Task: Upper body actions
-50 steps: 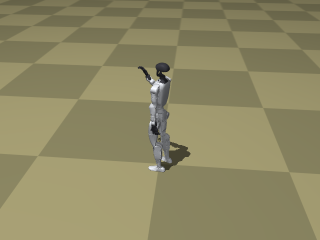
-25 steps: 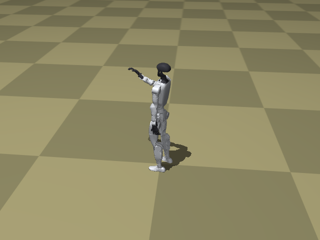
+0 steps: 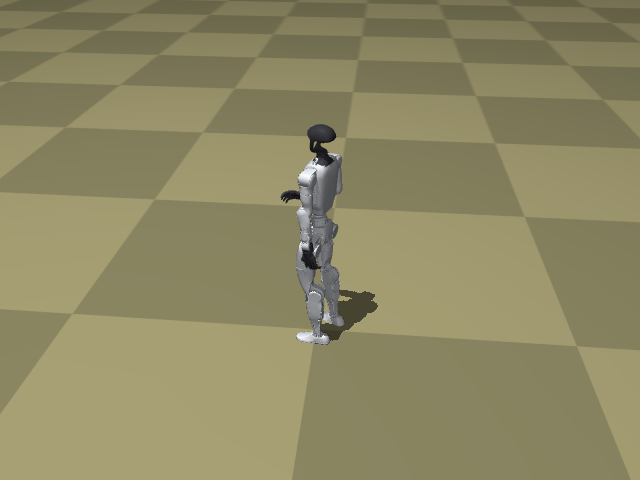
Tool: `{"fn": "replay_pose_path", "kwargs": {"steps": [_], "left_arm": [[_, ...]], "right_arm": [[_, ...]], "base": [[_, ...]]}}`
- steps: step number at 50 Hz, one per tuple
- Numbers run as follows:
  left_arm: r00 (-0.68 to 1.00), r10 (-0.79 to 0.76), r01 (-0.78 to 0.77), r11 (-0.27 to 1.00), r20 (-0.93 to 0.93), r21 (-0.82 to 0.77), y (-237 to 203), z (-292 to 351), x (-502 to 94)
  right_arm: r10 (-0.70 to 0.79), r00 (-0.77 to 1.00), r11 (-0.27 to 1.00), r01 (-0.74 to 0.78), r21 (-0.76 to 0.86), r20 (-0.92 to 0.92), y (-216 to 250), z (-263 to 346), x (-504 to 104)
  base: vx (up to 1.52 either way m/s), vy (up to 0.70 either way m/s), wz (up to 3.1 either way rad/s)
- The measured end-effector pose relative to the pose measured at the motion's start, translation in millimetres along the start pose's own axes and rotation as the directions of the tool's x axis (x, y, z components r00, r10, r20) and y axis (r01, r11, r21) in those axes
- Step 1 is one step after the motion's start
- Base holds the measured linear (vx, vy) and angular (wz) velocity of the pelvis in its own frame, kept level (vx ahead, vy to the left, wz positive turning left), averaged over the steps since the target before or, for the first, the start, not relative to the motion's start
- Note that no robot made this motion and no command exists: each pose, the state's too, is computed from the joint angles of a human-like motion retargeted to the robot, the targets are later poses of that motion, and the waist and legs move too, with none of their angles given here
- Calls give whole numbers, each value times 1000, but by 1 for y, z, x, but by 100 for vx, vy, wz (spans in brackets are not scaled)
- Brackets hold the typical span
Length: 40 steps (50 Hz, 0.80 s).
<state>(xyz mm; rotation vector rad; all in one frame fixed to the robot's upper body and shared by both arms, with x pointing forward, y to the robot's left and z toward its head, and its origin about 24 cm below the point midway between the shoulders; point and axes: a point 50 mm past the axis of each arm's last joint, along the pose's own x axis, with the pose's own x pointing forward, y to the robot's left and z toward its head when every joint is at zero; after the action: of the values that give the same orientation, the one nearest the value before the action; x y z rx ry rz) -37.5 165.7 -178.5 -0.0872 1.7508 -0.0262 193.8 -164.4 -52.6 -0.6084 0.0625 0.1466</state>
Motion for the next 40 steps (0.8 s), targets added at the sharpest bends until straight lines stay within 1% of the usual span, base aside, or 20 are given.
{"fn": "replay_pose_path", "kwargs": {"steps": [3,5,7,10,11,14,17,20,23,27,29,33,37,40], "left_arm": [[1000,2,-2,1000,2,23,0,2,0],[1000,7,-7,999,2,42,1,2,0],[1000,11,-11,999,1,53,2,1,0],[1000,11,-11,999,2,49,1,0,0],[1000,8,-8,999,1,43,1,0,0],[1000,2,-2,1000,-1,30,-1,0,0],[1000,3,-3,999,1,34,-1,1,0],[1000,6,-7,999,4,45,-1,1,0],[1000,5,-5,999,8,38,-2,1,1],[1000,5,-5,1000,9,-3,-4,-1,1],[1000,6,-6,1000,8,-17,-4,-2,1],[1000,3,-3,1000,1,-28,-5,-5,2],[1000,4,-3,1000,3,-18,-5,-5,2],[1000,9,-9,1000,5,2,-3,-4,1]], "right_arm": [[79,982,993,-62,101,-171,21,-30,-22],[131,954,978,-79,194,-271,30,-46,-35],[169,916,964,-77,255,-364,35,-62,-47],[204,835,962,-74,264,-512,40,-84,-66],[229,796,961,-94,259,-560,43,-92,-75],[338,621,940,-189,283,-707,55,-111,-109],[481,344,875,-255,412,-807,64,-124,-156],[582,123,803,-243,544,-804,70,-125,-197],[602,22,768,-289,572,-798,77,-122,-224],[634,-48,702,-383,600,-772,88,-115,-239],[623,-54,717,-360,597,-780,90,-114,-240],[626,9,743,-312,592,-780,85,-117,-229],[655,-12,699,-369,612,-756,82,-119,-226],[652,-6,682,-433,589,-758,80,-120,-222]], "base": [[-1,-1,-7],[0,0,0],[0,0,0],[0,0,0],[0,0,0],[0,0,0],[0,0,0],[0,0,0],[1,-5,23],[-2,-4,-38],[-2,-1,25],[-1,0,97],[1,-2,77],[1,-1,6]]}}
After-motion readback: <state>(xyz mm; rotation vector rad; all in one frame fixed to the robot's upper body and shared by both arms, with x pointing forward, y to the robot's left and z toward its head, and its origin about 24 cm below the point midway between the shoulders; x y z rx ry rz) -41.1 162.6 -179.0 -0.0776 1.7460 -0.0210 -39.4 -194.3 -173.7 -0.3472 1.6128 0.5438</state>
